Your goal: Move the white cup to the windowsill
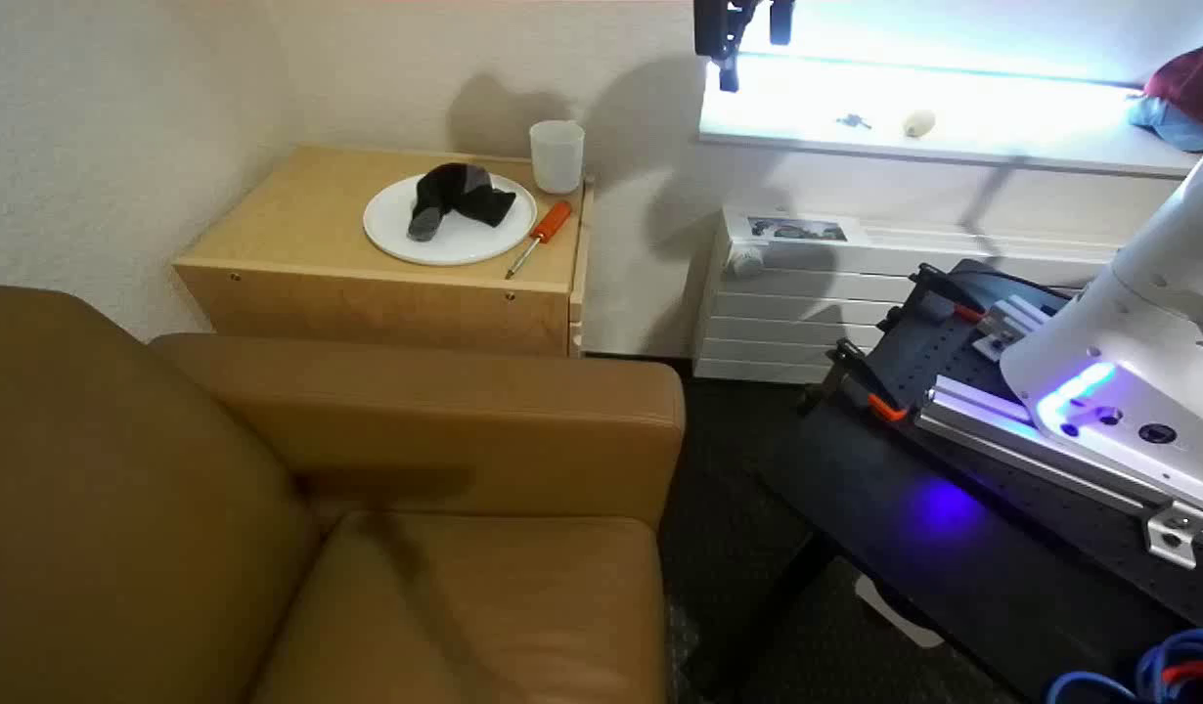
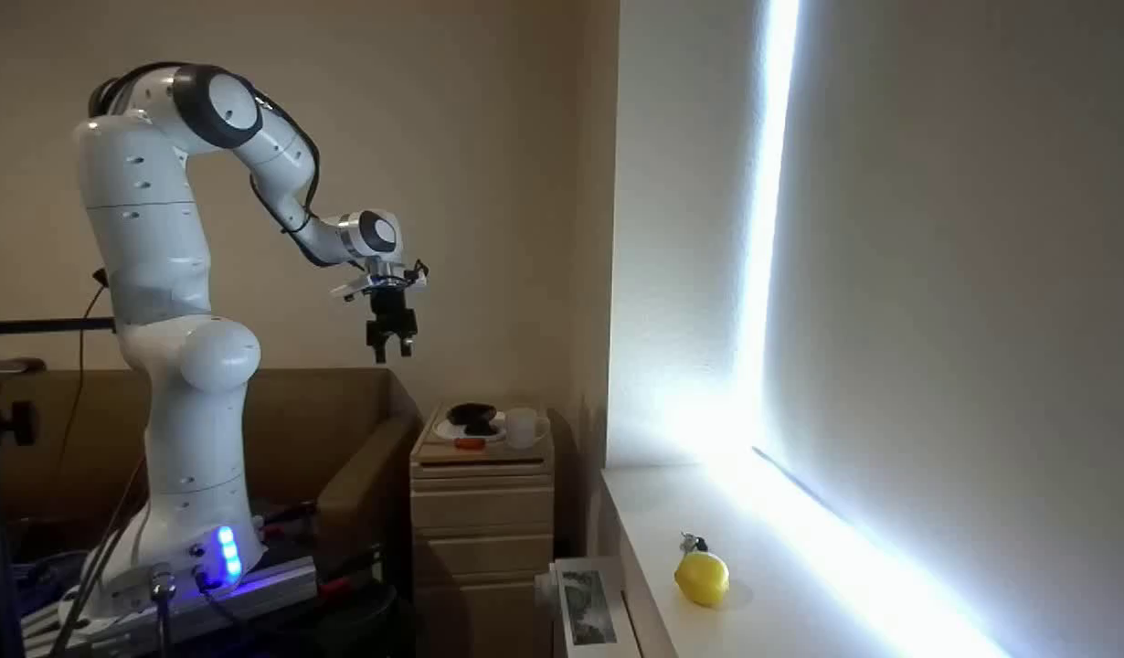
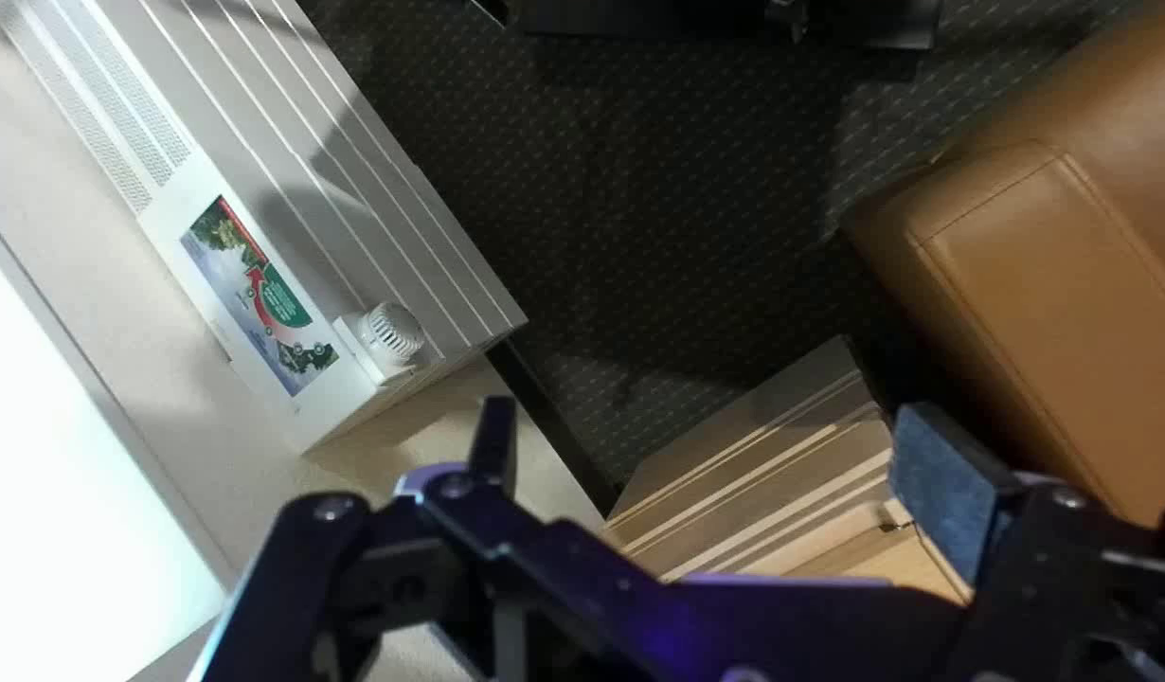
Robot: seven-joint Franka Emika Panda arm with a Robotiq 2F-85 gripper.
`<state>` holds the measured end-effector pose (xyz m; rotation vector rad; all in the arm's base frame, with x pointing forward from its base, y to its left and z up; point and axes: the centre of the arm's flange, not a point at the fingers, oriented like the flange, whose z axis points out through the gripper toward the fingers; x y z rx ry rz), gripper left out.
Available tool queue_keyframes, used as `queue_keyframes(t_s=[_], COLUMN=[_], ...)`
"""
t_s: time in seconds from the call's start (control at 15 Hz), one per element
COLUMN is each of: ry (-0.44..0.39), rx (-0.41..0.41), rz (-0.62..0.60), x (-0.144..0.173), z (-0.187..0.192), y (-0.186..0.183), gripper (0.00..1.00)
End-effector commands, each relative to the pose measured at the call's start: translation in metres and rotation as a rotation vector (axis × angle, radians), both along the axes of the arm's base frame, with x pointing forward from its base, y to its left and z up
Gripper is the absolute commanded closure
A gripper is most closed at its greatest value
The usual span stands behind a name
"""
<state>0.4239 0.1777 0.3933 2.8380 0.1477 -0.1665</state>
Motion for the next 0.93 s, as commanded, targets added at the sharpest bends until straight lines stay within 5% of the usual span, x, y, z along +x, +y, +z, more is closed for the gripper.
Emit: queue_keyframes(t_s=[0.0,0.2,0.4,0.87], ry=[0.0,0.0,-0.074,-0.145], rx=[0.0,0.0,0.014,0.194], rz=[0.0,0.0,-0.193,-0.579], x=[0.0,0.0,0.044,0.117], z=[0.0,0.0,-0.039,-0.111], y=[0.0,0.0,-0.022,-0.163], gripper=[0.0,0.0,0.0,0.0])
